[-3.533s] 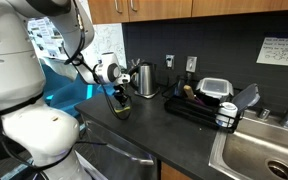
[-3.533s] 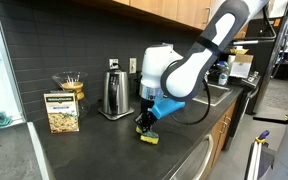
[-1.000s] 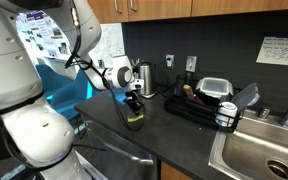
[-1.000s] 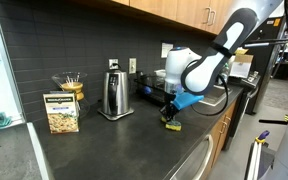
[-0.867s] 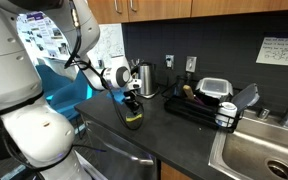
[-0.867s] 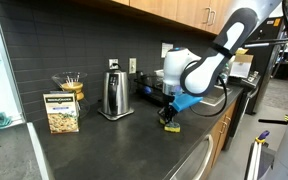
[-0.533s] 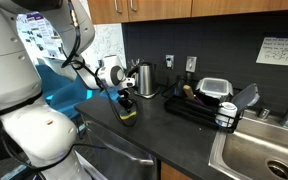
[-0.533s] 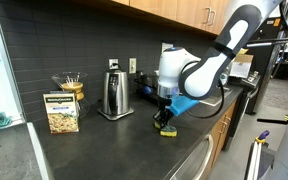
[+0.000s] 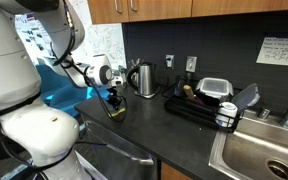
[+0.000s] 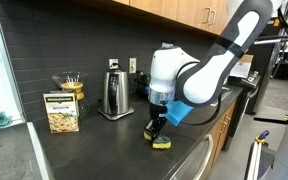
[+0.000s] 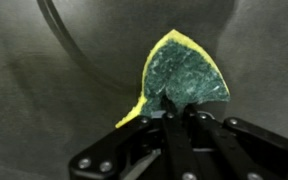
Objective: Clean the counter
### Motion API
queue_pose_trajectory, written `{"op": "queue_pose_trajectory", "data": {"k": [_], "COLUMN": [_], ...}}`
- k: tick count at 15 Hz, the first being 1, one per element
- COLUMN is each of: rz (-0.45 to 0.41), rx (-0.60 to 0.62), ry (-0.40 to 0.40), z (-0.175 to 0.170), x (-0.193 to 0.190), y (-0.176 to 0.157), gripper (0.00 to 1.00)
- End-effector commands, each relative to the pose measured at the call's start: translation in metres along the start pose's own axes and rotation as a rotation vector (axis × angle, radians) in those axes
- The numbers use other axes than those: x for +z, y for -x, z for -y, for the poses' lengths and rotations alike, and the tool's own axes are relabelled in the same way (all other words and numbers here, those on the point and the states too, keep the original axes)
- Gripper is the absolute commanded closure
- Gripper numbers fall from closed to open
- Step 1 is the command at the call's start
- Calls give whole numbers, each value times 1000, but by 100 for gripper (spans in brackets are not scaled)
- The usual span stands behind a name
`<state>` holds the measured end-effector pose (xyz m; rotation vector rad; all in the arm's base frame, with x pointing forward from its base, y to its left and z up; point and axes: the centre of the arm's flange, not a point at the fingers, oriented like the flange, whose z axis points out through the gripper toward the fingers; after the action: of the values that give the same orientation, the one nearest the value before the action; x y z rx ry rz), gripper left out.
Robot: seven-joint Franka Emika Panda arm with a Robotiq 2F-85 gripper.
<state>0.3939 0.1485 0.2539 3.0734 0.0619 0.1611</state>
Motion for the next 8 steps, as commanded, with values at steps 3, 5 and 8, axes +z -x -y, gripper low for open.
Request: {"op": "queue_pose_trajectory", "data": {"k": [3, 5, 8], "rz": [9, 16, 32], "rx": [-86, -80, -57], "ry": [-39, -35, -34], "z": [17, 7, -8], "x": [-3, -4, -3], "y": [11, 12, 13], "gripper": [97, 97, 97]}}
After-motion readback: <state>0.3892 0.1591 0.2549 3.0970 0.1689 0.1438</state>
